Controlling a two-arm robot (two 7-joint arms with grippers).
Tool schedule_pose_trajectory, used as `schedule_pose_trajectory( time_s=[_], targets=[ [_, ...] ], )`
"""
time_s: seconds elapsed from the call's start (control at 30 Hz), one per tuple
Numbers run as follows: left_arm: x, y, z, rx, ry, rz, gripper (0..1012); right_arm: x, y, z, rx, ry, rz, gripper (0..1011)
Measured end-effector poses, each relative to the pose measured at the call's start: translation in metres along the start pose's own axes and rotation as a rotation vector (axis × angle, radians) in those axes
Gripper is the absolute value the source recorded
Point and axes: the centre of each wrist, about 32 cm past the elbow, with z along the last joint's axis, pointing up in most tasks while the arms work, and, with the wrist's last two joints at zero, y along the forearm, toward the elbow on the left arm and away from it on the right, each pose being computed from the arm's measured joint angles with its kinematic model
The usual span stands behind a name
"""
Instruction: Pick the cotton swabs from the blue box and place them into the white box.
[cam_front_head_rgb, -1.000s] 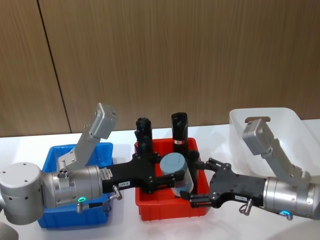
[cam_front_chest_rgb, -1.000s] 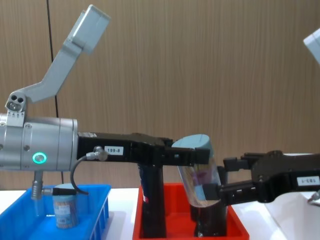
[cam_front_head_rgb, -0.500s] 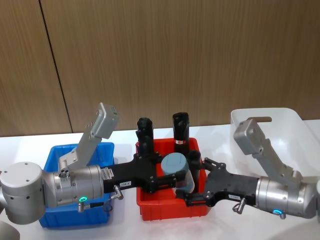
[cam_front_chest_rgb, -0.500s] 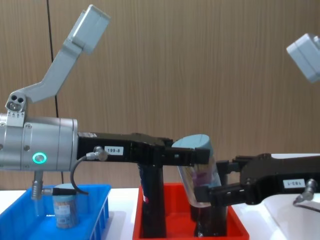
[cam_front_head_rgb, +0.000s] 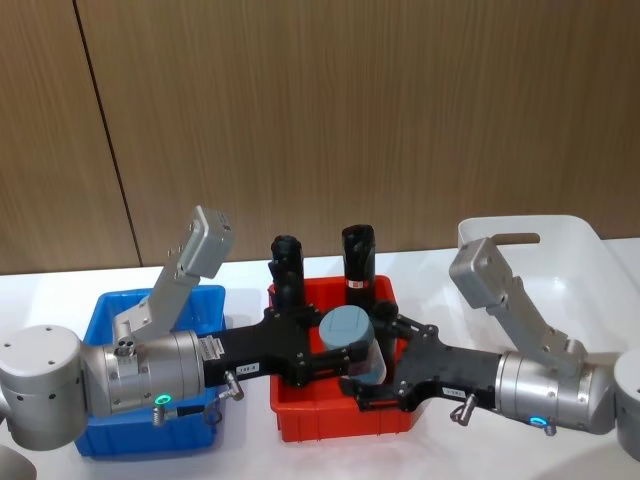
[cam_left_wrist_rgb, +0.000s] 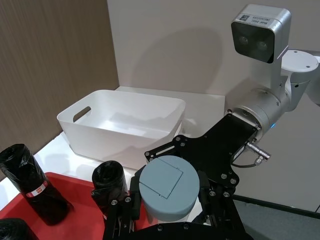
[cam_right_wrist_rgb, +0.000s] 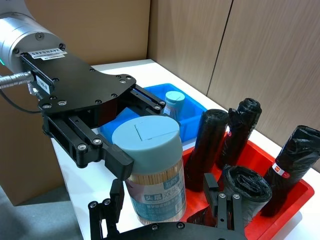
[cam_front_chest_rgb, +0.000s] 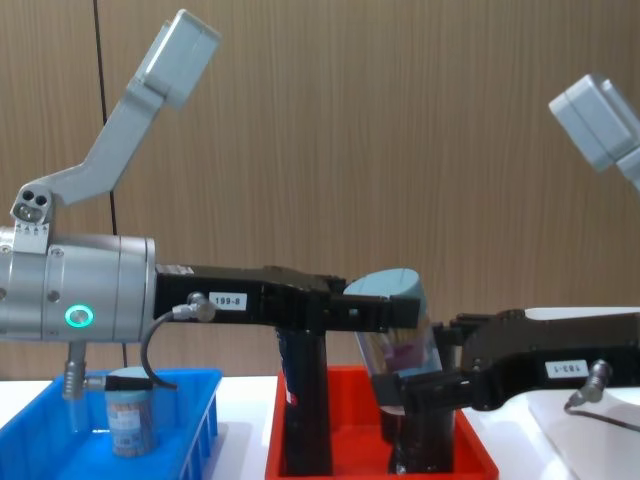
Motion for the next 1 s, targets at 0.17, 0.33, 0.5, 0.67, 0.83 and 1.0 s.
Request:
schedule_pose_trajectory(
  time_s=[0.17, 0.33, 0.5, 0.67, 0.83, 1.0],
  targets=[
    [0.0000, 0.0000, 0.0000, 0.000, 0.000, 0.000, 669, -0.0002, 0.0023, -0.0001, 0.000, 0.001, -0.003, 1002],
    [0.0000, 0.0000, 0.0000, 0.000, 0.000, 0.000, 669, -0.0007, 0.0045, -0.0001, 0.000, 0.002, -0.006, 907],
    [0.0001, 0.0002, 0.0001, 0.000, 0.000, 0.002, 669, -0.0012, 0.0059, -0.0001, 0.000, 0.004, -0.006, 790],
    [0.0001, 0.0002, 0.0001, 0.000, 0.000, 0.002, 671, -0.0016, 0.0065, -0.0002, 0.002, 0.006, -0.006, 739],
    [0.0000, 0.0000, 0.0000, 0.000, 0.000, 0.000, 792, -0.0017, 0.0066, -0.0002, 0.001, 0.006, -0.009, 669],
    [0.0000, 0.0000, 0.0000, 0.000, 0.000, 0.000, 964, -0.0020, 0.0064, 0.0003, 0.002, 0.008, -0.008, 634]
  ],
)
